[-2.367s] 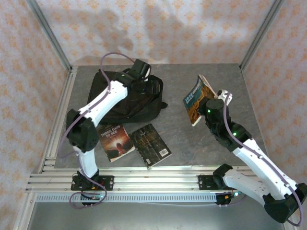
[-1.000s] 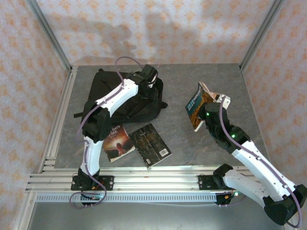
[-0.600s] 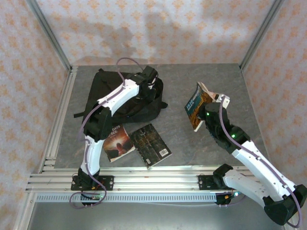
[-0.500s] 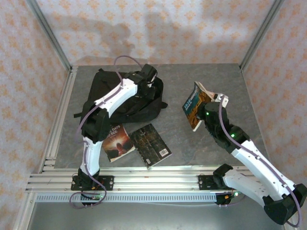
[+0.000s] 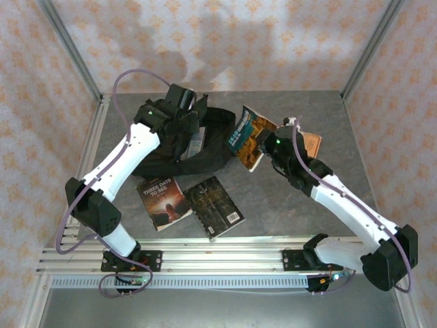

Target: Pack books, pencil case, and school supplies into a backpack

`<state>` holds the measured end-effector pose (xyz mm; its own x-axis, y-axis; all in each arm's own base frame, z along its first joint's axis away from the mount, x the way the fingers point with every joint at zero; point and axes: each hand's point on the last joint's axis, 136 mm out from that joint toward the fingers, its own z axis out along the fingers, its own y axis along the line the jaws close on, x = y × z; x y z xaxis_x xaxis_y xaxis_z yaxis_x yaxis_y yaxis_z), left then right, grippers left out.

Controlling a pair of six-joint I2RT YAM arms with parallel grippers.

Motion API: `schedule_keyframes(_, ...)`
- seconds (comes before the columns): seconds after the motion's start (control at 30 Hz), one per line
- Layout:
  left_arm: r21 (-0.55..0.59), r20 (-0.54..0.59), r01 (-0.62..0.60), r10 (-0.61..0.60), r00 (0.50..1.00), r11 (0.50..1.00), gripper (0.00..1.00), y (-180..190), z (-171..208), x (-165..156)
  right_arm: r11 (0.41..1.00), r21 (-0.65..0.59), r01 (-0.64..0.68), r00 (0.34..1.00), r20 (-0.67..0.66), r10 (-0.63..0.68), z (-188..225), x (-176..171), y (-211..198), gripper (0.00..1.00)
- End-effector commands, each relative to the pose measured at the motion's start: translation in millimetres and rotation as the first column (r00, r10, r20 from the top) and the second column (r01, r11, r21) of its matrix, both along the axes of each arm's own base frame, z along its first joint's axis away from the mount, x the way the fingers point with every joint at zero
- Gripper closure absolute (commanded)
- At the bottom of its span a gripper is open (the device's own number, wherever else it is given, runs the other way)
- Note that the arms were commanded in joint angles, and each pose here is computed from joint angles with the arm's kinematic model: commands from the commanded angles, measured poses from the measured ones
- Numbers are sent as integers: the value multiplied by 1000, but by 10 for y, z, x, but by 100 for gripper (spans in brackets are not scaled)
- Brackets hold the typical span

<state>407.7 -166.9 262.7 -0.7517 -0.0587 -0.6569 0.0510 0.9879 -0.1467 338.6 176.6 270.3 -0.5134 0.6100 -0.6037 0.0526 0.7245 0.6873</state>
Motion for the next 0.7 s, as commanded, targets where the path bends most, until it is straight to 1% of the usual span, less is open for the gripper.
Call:
schedule_keyframes(0.0, -47, 51, -39, 41, 998, 998, 100, 51, 153, 5, 991, 130, -11, 990, 138, -7, 617, 126, 91, 100)
schedule_keyframes(0.1, -80, 46, -44, 48, 998, 996, 100, 22, 121, 19, 995, 76, 58, 991, 120, -67, 605, 126, -58, 100)
schedule_keyframes(0.17, -118, 45, -25, 30, 999, 993, 100, -54, 118, 26, 995, 70, 78, 988, 127, -86, 610, 105, -115, 100)
schedule_keyframes(0.27, -165, 53, 12, -4, 999, 986, 100, -153, 114, 28, 995, 79, 67, 989, 129, -77, 639, 67, -114, 100)
schedule_keyframes(0.37, -188, 60, 22, -11, 998, 982, 100, -181, 121, 12, 994, 96, 57, 988, 137, -70, 687, 56, -101, 100)
schedule_keyframes(0.43, -225, 63, 31, -18, 998, 974, 100, -222, 121, -24, 992, 123, 36, 990, 130, -52, 698, 79, -29, 100)
schedule_keyframes(0.53, -289, 58, 49, -34, 998, 956, 100, -293, 107, -95, 984, 178, 0, 997, 81, -15, 627, 161, 142, 100)
schedule_keyframes(0.67, -384, 59, 63, -44, 997, 921, 100, -375, 112, -201, 968, 253, 6, 999, -38, 4, 329, 344, 370, 100)
